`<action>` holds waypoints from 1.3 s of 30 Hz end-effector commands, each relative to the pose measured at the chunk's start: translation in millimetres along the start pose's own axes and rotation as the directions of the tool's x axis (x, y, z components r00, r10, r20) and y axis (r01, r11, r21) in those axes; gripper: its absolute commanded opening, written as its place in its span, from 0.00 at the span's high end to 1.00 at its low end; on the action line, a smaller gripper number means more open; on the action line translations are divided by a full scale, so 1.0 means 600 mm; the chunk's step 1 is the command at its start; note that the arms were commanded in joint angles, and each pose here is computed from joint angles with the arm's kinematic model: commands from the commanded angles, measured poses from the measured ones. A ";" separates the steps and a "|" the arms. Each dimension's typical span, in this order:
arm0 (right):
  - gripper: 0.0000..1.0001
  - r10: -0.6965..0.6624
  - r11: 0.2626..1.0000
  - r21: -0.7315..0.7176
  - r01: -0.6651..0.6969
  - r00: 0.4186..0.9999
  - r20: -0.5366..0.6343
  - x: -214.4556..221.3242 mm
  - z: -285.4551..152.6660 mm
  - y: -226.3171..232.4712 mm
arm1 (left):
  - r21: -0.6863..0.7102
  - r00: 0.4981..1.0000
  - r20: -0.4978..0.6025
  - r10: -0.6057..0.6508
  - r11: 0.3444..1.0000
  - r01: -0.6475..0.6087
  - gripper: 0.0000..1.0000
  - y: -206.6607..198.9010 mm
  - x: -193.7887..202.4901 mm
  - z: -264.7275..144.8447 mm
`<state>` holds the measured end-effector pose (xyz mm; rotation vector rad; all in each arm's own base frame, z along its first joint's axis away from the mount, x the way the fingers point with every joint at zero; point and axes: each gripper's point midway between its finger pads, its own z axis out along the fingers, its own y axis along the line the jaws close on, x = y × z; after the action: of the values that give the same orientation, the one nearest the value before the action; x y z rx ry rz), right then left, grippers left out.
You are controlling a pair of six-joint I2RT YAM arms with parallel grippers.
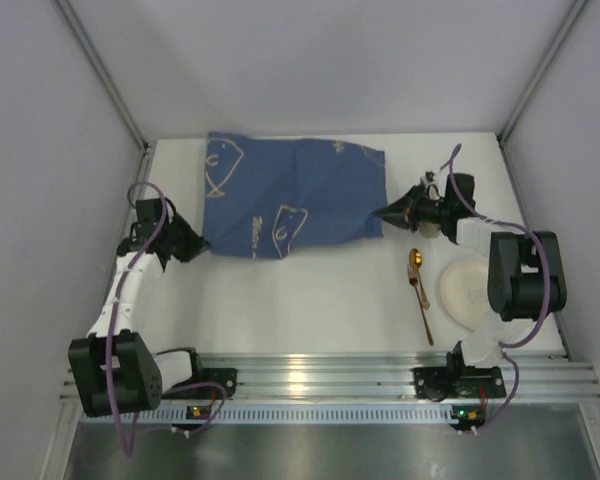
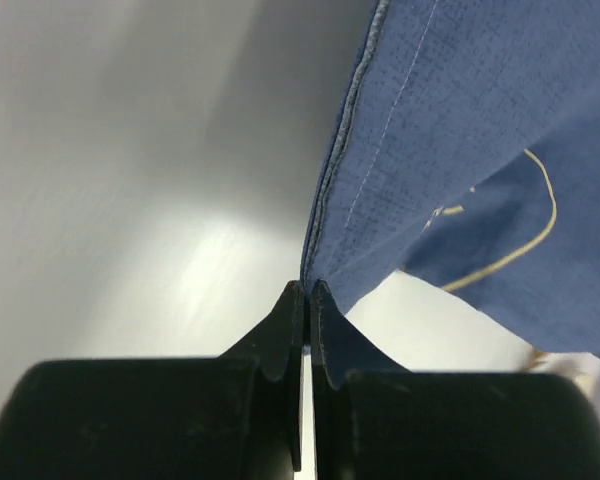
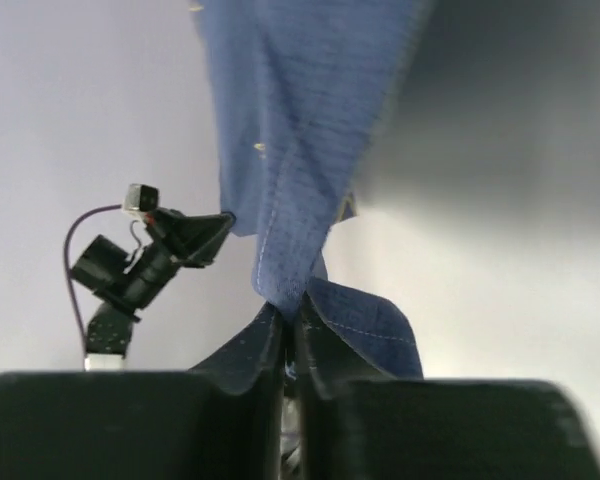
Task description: Set the dinner table for one person
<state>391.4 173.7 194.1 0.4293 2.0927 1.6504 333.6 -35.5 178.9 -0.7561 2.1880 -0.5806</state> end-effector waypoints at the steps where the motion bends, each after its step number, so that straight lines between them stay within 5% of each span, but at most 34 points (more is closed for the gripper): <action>1: 0.88 0.083 0.970 0.237 -0.046 0.985 -0.149 0.088 -0.017 -0.138 | -0.262 0.994 -0.069 -0.089 0.963 0.068 1.00 0.122 0.054 -0.014; 3: 0.65 0.116 0.934 0.353 -0.047 0.977 -0.179 0.108 -0.032 -0.193 | -0.330 0.988 -0.084 -0.133 0.939 0.099 1.00 0.153 0.055 -0.018; 4: 0.23 0.158 0.917 0.393 -0.071 0.968 -0.194 0.123 -0.040 -0.206 | -0.351 0.985 -0.091 -0.144 0.931 0.104 0.53 0.155 0.053 -0.027; 5: 0.02 0.148 0.913 0.404 -0.058 0.970 -0.195 0.121 -0.041 -0.208 | -0.350 0.985 -0.088 -0.146 0.931 0.107 0.24 0.154 0.049 -0.029; 6: 0.00 0.132 0.911 0.410 -0.040 0.971 -0.197 0.119 -0.042 -0.208 | -0.336 0.987 -0.077 -0.143 0.935 0.110 0.02 0.143 0.038 -0.033; 16: 0.00 -0.120 0.919 0.352 0.179 0.976 -0.182 0.052 -0.031 -0.049 | -0.190 0.989 -0.080 -0.122 0.976 0.105 0.02 0.082 -0.005 -0.008; 22: 0.00 -0.274 0.916 0.214 0.339 0.920 -0.281 0.082 0.090 0.022 | -0.165 0.985 -0.100 -0.142 0.978 0.124 0.02 0.077 -0.012 0.037; 31: 0.00 -0.170 0.958 0.154 0.244 0.909 -0.382 0.079 0.346 -0.022 | -0.213 0.992 -0.101 -0.081 0.975 0.058 0.02 0.096 -0.023 0.093; 39: 0.00 -0.140 0.894 0.347 0.284 0.912 -0.384 0.067 0.321 -0.145 | -0.237 0.992 -0.119 -0.035 0.972 0.006 0.02 0.123 -0.035 0.179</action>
<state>452.7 356.2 63.2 0.0332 2.6443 1.4136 367.2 7.3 64.1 -0.9841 2.4780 -0.4089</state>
